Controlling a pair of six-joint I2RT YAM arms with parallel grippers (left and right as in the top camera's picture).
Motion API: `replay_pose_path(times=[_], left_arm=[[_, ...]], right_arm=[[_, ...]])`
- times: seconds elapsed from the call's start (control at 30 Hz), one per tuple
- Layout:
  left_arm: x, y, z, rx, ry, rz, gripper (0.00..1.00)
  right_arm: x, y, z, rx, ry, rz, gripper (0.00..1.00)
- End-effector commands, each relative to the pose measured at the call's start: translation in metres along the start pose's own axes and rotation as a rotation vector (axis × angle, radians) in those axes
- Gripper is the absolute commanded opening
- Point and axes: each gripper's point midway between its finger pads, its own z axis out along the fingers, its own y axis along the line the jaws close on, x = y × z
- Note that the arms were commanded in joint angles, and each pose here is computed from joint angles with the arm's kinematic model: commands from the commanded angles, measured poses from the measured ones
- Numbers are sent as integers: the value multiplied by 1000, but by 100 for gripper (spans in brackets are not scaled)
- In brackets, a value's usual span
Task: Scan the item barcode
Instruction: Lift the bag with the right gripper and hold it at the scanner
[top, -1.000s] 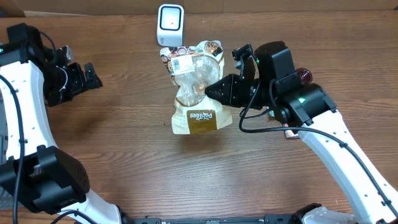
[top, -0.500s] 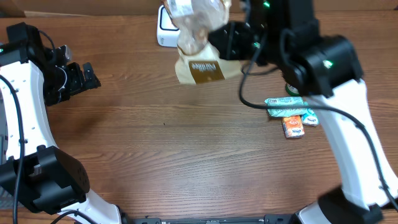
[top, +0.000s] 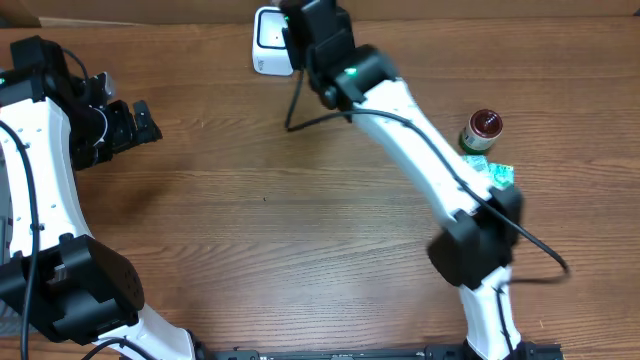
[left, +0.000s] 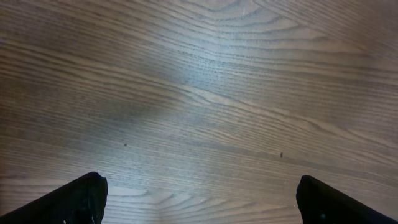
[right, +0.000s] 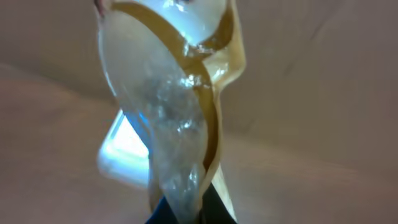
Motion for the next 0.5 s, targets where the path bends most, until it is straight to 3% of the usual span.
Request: replay_pose_path(times=[0.0, 0.13, 0.27, 0.47], left_arm=[[-2, -1, -5, -6, -17, 24, 100], [-2, -1, -5, -6, -17, 24, 100], [-2, -1, -5, -6, -17, 24, 100], [-2, -1, -5, -6, -17, 24, 100]], right_arm=[[-6, -27, 24, 251, -49, -324, 4], [-13, -14, 52, 306, -128, -578, 4], [-11, 1, 67, 282, -175, -647, 4], [20, 11, 89, 253, -124, -686, 4]])
